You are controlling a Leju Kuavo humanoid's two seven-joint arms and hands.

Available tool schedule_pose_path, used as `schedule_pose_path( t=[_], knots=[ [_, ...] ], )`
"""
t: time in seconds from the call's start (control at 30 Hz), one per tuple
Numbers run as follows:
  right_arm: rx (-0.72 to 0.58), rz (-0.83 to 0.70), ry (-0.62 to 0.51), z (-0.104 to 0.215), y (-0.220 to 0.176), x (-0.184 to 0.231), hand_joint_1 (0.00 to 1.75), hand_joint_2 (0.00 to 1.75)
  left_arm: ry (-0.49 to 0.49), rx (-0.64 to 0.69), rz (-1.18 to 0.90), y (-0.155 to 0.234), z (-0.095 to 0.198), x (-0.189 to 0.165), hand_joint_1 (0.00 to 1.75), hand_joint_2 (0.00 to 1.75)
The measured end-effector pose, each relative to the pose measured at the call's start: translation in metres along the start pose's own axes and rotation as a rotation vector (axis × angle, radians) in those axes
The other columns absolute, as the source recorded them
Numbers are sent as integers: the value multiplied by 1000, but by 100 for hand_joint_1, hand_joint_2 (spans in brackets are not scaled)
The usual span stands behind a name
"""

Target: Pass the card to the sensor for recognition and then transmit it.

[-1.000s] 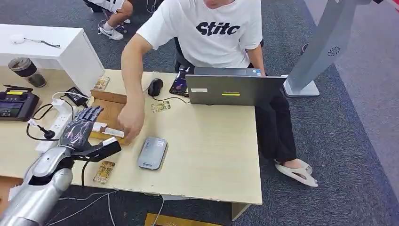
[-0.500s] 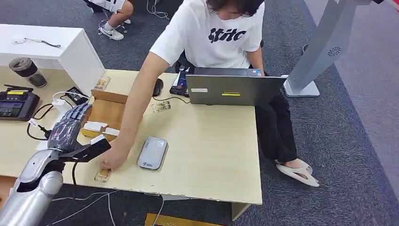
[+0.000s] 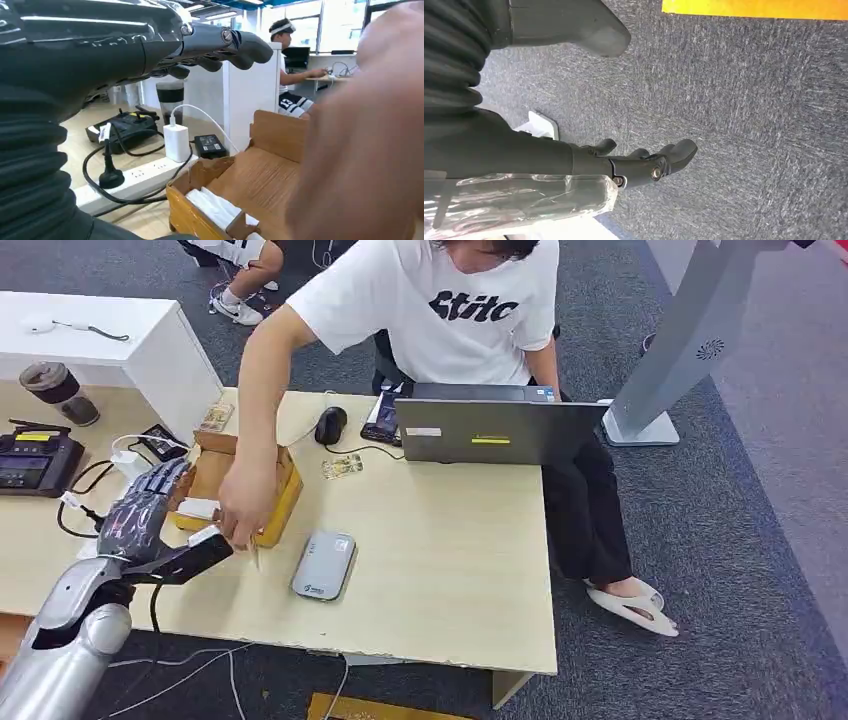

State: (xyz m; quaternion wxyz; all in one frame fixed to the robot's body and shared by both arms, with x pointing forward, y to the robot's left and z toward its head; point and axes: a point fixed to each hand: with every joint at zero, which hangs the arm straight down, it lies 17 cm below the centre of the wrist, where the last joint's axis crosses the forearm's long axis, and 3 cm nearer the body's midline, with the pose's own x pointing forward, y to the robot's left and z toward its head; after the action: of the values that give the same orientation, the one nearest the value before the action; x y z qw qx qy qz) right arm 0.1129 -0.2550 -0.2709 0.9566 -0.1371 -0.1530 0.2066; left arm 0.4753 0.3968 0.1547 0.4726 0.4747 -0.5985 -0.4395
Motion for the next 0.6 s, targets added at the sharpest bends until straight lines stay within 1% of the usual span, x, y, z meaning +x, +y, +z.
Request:
schedule_pose_path(
  t=[0.17, 0.27, 0.37, 0.6],
  knots=[
    [1, 0, 2, 0, 0, 0, 0, 175, 1, -4, -1, -1, 1, 0, 0, 175],
    [1, -3, 4, 0, 0, -1, 0, 175, 21, -24, -8, -4, 1, -4, 0, 175],
    [1, -3, 7, 0, 1, -2, 0, 175, 38, -58, 27, -7, -1, -7, 0, 175],
    [1, -3, 7, 0, 1, -2, 0, 175, 48, -63, 51, -3, -5, -11, 0, 175]
  ],
)
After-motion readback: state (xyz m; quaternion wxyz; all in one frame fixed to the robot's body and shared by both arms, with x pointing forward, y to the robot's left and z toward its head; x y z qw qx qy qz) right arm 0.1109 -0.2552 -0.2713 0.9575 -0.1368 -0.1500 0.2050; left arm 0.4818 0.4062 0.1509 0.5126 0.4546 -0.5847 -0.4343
